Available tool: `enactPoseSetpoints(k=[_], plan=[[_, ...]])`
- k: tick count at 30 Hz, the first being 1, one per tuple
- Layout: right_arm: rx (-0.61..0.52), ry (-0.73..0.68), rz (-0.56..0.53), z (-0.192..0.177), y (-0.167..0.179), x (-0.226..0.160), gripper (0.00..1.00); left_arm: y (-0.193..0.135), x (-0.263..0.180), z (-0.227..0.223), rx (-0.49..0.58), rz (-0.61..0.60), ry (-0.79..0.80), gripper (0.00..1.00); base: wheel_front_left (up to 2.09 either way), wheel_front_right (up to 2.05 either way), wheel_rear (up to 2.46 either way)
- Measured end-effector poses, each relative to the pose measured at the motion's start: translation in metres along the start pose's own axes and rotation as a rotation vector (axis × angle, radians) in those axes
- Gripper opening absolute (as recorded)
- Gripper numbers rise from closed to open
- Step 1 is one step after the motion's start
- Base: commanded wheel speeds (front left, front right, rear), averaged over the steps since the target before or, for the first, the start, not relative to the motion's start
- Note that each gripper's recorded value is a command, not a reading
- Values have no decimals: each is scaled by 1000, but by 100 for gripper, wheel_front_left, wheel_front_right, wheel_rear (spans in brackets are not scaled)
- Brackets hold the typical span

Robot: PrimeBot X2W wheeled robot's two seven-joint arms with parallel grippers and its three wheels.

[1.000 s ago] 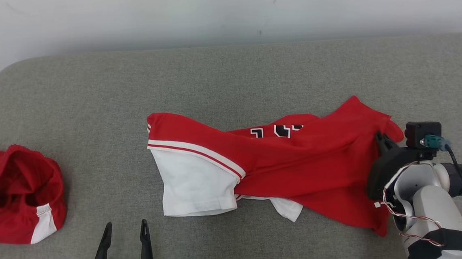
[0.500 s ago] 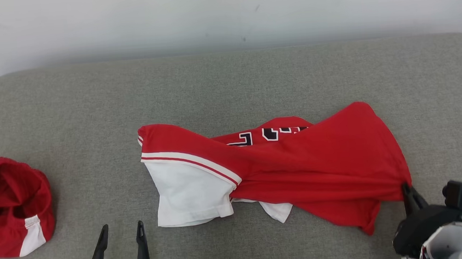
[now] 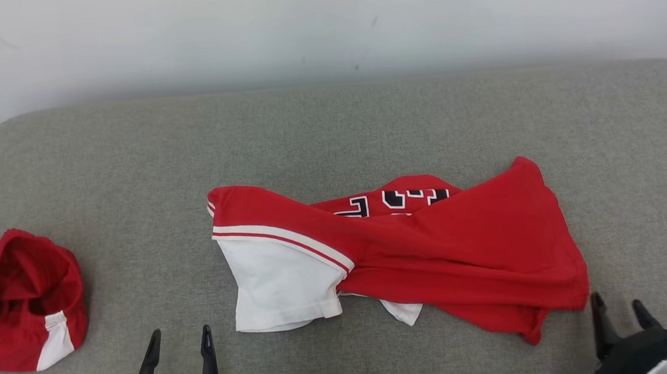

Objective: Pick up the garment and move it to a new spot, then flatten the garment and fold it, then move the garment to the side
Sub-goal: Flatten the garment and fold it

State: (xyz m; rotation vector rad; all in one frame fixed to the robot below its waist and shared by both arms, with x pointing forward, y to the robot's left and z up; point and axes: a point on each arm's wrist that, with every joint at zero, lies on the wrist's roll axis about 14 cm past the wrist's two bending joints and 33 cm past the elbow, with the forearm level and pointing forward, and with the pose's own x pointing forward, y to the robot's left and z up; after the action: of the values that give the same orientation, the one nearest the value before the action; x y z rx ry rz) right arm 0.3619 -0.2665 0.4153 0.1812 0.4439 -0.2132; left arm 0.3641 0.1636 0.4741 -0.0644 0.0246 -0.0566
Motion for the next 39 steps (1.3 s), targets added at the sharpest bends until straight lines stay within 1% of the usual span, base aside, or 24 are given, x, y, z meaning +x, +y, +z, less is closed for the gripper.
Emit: enactPoseSetpoints(k=[5,8,9,11,14,17,18,27,39], plan=[[1,-108,6,16,-1,-11,100,3,-8,1,2,10,-1,100,0,0,0],[-10,-256,45,40,10,-21,100,3,-12,0,3,11,1,100,0,0,0],[-13,-284,62,44,16,-24,100,2,-13,0,3,10,0,100,0,0,0],[-20,-327,93,44,25,-31,100,1,-14,2,2,8,-5,100,0,0,0],[-35,-354,158,37,45,-41,100,2,-19,0,1,10,0,100,0,0,0],[-61,-390,206,36,59,-51,100,3,-26,-3,-5,17,8,100,0,0,0],[-89,-410,225,37,65,-58,100,4,-28,-3,-7,22,10,100,0,0,0],[-135,-450,215,41,61,-71,100,7,-30,0,-30,38,-3,100,0,0,0],[-136,-459,208,46,59,-73,100,8,-29,6,-44,27,-24,100,0,0,0]])
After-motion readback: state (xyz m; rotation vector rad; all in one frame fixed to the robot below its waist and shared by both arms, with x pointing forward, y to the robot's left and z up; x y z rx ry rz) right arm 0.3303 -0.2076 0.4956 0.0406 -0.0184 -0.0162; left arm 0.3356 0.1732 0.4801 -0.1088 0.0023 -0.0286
